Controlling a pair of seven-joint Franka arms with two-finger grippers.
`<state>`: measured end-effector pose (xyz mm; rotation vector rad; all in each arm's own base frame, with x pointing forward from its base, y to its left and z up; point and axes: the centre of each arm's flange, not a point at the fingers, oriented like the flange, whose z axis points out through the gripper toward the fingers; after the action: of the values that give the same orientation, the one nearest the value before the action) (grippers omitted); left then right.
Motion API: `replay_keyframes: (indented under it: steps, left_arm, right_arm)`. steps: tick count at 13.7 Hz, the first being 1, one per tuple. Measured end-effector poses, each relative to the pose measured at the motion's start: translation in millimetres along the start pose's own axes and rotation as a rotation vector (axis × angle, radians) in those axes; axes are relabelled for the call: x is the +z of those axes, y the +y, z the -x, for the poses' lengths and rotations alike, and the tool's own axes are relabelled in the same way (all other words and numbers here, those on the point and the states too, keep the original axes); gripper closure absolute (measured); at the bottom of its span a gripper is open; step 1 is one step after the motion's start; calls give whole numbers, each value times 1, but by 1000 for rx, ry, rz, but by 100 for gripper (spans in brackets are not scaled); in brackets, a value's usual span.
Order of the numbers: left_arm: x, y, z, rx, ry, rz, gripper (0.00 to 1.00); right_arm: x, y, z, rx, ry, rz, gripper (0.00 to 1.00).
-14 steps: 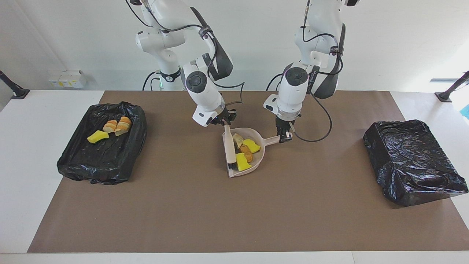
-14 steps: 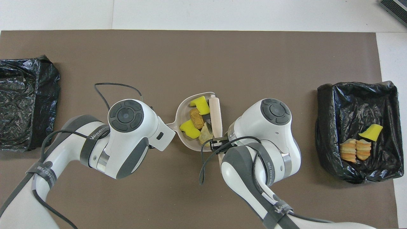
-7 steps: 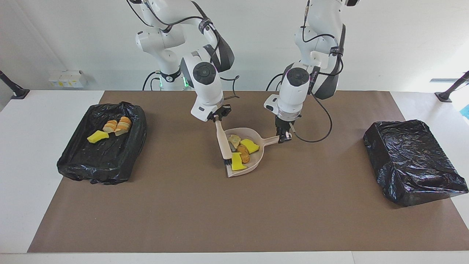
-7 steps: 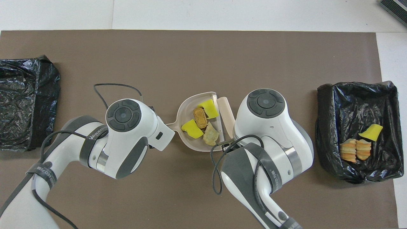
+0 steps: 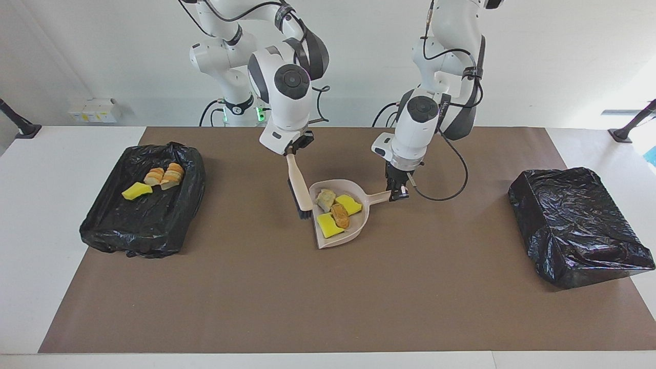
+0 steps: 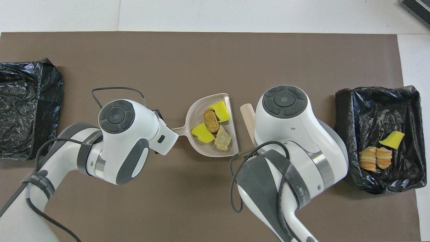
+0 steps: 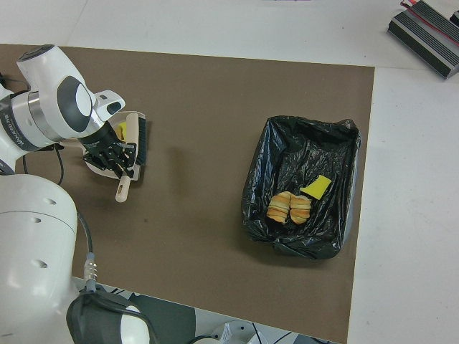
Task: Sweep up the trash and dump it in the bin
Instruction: 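Carry the dustpan toward the bin with the left gripper while the right gripper withdraws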
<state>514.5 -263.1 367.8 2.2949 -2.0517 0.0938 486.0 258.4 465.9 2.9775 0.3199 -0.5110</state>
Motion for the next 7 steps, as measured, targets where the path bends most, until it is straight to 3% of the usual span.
replay_keyframes:
  steps: [3,7]
  left_arm:
    - [-11,-20,27,-14,57,3,68]
    - [-46,-47,64,-32,88,20,68]
  right_arm:
    - [-19,5,20,77,6,-8,74]
    - [-18,-6,22,160,9,-180,74]
